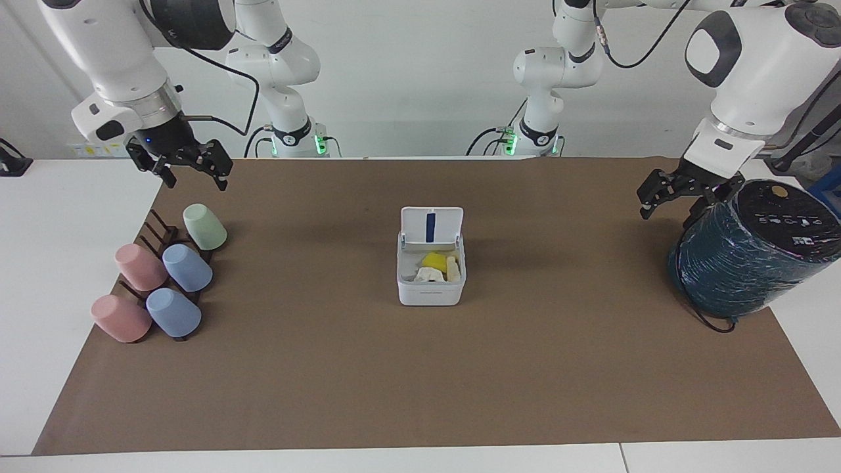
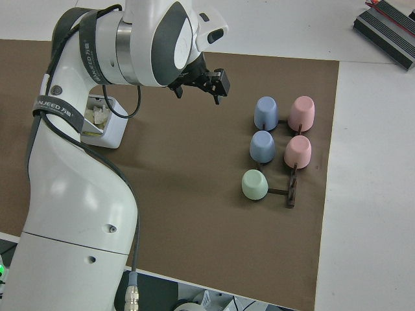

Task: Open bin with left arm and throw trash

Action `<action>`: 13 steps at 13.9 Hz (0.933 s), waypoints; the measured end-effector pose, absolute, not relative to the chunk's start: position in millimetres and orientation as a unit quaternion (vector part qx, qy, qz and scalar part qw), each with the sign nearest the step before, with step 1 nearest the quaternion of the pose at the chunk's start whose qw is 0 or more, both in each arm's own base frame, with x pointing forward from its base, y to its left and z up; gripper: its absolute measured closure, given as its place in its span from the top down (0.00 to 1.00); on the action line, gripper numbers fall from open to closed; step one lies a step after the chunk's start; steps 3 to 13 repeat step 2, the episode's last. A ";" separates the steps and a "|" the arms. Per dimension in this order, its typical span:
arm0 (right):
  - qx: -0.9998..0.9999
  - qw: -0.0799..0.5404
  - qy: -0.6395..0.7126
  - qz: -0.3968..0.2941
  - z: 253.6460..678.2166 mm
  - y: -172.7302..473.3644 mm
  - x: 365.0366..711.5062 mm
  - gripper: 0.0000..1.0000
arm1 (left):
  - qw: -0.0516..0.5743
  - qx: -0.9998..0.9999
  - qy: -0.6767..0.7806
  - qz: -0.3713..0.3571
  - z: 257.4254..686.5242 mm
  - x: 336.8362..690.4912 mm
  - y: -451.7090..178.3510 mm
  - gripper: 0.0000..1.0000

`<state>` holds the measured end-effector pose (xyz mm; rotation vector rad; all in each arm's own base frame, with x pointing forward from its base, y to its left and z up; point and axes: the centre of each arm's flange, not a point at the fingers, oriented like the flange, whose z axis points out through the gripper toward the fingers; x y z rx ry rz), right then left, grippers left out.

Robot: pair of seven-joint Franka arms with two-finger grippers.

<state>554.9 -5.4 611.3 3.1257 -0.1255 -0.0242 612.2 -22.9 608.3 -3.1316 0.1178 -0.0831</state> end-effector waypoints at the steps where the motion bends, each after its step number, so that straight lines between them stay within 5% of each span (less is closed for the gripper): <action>1: 0.999 0.007 -0.039 -0.008 611.4 -3.7 554.8 1.00 | 0.003 -0.999 0.038 -0.027 608.3 612.2 -22.9 1.00; 13: 0.999 0.007 -0.038 -0.010 611.7 -3.4 553.8 1.00 | 0.003 -0.999 0.038 -0.027 608.3 612.2 -22.9 1.00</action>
